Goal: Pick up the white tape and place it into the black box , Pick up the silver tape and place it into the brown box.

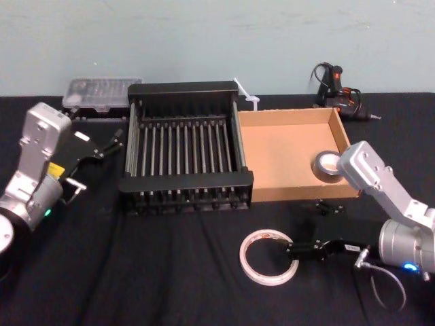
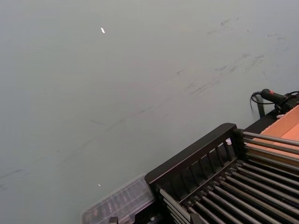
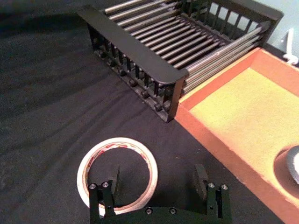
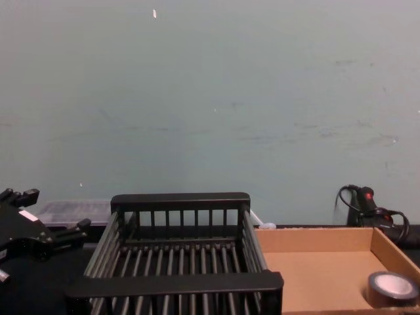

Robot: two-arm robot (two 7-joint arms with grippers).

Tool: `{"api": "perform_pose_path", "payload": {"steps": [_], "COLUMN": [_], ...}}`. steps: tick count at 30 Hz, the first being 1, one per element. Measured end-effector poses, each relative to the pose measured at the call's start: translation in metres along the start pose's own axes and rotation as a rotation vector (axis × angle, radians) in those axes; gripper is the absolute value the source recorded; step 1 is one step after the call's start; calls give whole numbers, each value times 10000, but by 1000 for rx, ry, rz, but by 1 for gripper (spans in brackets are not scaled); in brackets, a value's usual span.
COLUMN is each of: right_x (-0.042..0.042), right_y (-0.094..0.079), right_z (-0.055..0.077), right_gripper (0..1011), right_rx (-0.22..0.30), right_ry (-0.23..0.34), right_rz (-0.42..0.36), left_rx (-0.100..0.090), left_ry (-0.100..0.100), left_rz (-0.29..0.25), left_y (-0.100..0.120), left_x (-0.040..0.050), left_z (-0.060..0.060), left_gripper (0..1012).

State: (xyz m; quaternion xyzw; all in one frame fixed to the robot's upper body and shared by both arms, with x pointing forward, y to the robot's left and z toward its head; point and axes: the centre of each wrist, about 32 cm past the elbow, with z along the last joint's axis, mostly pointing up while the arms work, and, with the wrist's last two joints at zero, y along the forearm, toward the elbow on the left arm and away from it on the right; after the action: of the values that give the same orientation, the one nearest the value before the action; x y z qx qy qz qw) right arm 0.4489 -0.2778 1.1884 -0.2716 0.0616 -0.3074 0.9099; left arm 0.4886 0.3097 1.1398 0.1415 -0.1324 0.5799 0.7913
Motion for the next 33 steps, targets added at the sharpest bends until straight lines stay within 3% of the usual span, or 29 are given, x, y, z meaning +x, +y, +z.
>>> {"api": "perform_pose_path", "payload": {"steps": [33], "right_x": [-18], "right_y": [215], "right_z": [-97], "right_gripper": [1002], "right_rx": [-62], "right_ry": [14], "right_rz": [23], "left_rx": [0], "left_ry": [0], "left_rz": [0], "left_y": [0], "left_x": [0], "left_z": [0], "left_gripper": [1001]}}
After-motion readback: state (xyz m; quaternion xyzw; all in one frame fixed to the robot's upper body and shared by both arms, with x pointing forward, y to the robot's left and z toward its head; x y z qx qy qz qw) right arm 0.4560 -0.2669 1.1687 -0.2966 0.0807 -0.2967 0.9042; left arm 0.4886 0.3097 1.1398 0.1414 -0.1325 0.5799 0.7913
